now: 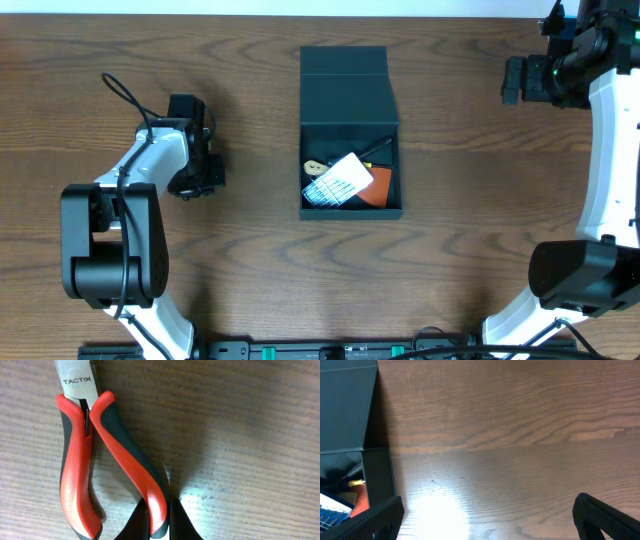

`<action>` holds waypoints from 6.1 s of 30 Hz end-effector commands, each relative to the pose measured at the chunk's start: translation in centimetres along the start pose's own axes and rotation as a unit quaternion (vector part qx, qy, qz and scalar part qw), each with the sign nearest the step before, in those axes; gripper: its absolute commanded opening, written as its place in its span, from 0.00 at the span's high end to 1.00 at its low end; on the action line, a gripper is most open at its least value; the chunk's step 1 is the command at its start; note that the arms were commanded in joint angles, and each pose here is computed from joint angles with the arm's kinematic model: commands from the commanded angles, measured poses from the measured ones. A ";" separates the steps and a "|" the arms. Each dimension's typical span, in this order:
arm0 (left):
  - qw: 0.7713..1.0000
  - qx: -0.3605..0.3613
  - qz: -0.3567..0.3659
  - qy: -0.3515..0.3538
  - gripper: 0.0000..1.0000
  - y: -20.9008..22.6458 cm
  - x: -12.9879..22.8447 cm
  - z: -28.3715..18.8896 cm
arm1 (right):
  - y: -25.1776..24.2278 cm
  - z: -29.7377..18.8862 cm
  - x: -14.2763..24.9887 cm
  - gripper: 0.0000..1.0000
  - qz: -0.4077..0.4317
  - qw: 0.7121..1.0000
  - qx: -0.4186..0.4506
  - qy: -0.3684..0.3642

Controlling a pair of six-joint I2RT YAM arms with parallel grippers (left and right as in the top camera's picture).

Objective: Pack container

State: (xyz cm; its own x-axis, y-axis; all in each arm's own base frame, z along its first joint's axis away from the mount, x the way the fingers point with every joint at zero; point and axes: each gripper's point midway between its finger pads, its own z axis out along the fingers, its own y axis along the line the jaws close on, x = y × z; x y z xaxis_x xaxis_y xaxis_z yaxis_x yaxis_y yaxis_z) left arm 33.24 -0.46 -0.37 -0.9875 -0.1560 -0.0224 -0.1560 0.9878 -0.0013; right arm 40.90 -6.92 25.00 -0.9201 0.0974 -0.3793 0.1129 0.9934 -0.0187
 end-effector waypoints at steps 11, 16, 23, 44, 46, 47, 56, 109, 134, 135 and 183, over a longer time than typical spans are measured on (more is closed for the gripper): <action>0.998 0.006 -0.002 -0.065 0.94 0.3 0.0 -6.0 | 0.0 0.0 0.3 0.01 -0.005 1.000 -0.001 0.005; 0.993 0.016 0.015 -0.116 0.95 -0.7 -0.3 -9.4 | 0.0 0.0 0.3 0.01 -0.005 1.000 -0.001 0.005; 0.952 0.053 0.238 -0.183 0.95 -8.6 1.0 -14.3 | 0.0 0.0 0.3 0.01 -0.005 1.000 -0.001 0.004; 0.663 0.004 0.700 -0.266 0.94 -26.3 6.8 -15.6 | 0.0 0.0 0.4 0.01 -0.005 1.000 -0.001 0.007; 0.654 -0.001 0.711 -0.258 0.94 -26.9 6.4 -14.1 | 0.1 0.0 0.4 0.01 -0.005 1.000 -0.001 0.006; 0.654 -0.001 0.712 -0.254 0.94 -27.1 6.2 -13.5 | 0.1 0.0 0.4 0.01 -0.005 1.000 -0.001 0.006; 0.668 -0.005 0.718 -0.197 0.94 -27.4 6.1 -8.0 | 0.0 0.0 0.4 0.01 -0.005 1.000 0.000 0.006; 0.918 0.361 0.057 -0.155 0.06 -13.6 -3.0 -18.1 | 13.8 4.2 -1.6 0.99 -0.039 0.940 -0.338 0.023; 0.914 0.374 0.058 -0.145 0.07 -14.1 -3.7 -16.9 | 17.7 17.2 -2.0 0.19 0.053 0.861 -0.498 0.094; 0.914 0.374 0.058 -0.145 0.07 -14.1 -3.7 -16.9 | 17.7 17.4 -2.0 0.17 0.058 0.860 -0.497 0.095; 0.913 0.375 0.059 -0.149 0.07 -14.1 -3.9 -17.1 | 25.2 19.3 -5.5 0.11 0.108 0.746 -0.648 0.111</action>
State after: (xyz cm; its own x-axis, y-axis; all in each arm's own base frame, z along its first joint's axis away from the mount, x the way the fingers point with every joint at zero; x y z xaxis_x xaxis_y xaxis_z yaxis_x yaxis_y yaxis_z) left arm 38.78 -13.86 16.60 -0.9289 -0.1429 -0.3418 0.1269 0.7442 -0.6558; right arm 56.90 15.64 8.12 -0.9756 0.1733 -0.1351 -0.0897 0.2472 0.9648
